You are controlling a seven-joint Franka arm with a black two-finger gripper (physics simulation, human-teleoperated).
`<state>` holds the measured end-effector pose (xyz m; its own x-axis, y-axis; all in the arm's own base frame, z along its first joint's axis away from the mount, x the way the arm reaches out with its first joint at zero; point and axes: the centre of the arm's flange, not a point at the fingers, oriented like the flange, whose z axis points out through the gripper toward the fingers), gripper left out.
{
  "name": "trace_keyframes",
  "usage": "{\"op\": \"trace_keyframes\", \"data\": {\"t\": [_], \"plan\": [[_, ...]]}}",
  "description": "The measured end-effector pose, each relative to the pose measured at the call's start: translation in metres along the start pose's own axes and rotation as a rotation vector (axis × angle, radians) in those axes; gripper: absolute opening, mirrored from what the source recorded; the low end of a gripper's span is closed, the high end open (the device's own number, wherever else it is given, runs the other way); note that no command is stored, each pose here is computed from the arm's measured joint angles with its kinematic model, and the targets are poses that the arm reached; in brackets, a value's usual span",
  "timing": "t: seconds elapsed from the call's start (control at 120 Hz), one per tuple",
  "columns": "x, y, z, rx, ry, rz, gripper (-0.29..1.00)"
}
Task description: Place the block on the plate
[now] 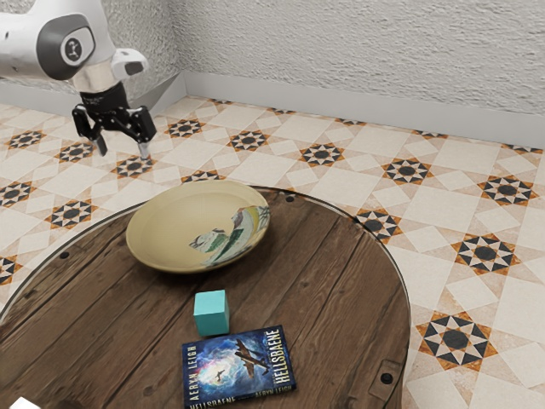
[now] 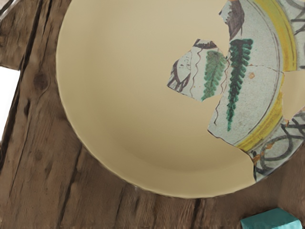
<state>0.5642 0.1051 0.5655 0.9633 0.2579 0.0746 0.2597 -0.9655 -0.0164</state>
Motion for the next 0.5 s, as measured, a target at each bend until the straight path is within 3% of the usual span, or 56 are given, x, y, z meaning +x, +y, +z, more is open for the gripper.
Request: {"op": "trace_keyframes", "data": {"t": [0.292, 0.5], "plan": [[-0.031, 0.016, 0.027, 0.029, -0.114, 0.013, 0.7], [-0.09, 0.097, 0.098, 0.039, -0.164, 0.075, 0.7]]}}
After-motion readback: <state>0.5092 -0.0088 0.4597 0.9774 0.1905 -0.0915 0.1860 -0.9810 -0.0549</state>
